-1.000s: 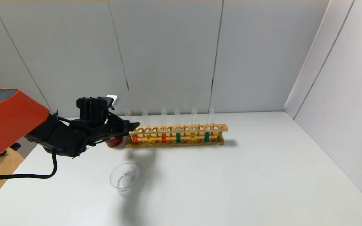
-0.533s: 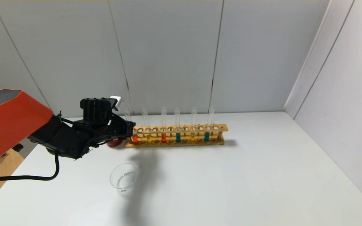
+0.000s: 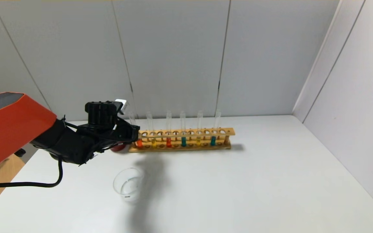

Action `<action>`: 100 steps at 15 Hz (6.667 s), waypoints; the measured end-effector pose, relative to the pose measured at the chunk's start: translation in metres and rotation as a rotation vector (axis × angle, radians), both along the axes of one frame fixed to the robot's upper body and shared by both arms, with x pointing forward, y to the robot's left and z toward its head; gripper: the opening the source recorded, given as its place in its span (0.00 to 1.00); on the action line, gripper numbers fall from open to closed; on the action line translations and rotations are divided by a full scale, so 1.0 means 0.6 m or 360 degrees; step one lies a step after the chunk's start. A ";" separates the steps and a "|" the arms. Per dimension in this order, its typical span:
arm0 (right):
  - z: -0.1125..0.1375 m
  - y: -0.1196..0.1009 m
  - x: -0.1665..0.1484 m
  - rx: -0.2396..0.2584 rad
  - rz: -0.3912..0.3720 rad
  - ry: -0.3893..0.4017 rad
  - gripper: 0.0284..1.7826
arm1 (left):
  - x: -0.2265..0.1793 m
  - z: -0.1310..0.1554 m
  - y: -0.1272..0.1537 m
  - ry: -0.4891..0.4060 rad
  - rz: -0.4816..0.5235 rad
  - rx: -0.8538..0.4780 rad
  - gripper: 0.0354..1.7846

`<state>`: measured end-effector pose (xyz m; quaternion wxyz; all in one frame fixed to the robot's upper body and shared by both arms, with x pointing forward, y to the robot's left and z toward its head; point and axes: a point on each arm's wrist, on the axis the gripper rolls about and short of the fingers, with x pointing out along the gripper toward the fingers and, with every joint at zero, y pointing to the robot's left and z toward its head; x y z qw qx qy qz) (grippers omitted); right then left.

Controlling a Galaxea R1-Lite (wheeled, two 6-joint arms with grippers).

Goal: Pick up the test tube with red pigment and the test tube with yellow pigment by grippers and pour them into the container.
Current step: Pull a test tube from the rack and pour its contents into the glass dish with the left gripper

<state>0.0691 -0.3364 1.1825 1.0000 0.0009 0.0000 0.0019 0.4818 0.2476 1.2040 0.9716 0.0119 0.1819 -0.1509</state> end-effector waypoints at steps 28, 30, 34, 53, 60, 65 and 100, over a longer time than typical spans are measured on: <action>0.000 0.000 0.000 0.0000 0.0001 0.0000 0.98 | -0.241 0.180 0.073 -0.0475 -0.0231 0.0570 0.15; 0.000 0.000 0.000 0.0000 0.0000 0.0000 0.98 | -0.265 0.178 0.084 -0.0459 -0.0204 0.0612 0.15; 0.000 0.000 0.000 0.0000 0.0001 0.0000 0.98 | -0.303 0.178 0.111 -0.0412 -0.0196 0.0779 0.15; 0.000 0.000 0.000 0.0000 0.0001 0.0000 0.98 | -0.342 0.094 0.103 -0.0134 -0.0676 0.1330 0.15; 0.000 0.000 0.000 0.0000 0.0000 0.0000 0.98 | -0.303 0.071 0.102 -0.0085 -0.0752 0.1556 0.15; 0.000 0.000 0.000 0.0000 0.0001 0.0000 0.98 | -0.286 0.061 0.107 -0.0064 -0.0818 0.1742 0.15; 0.000 0.000 0.000 0.0000 0.0001 0.0000 0.98 | -0.214 0.038 0.083 -0.0414 -0.1220 0.2409 0.15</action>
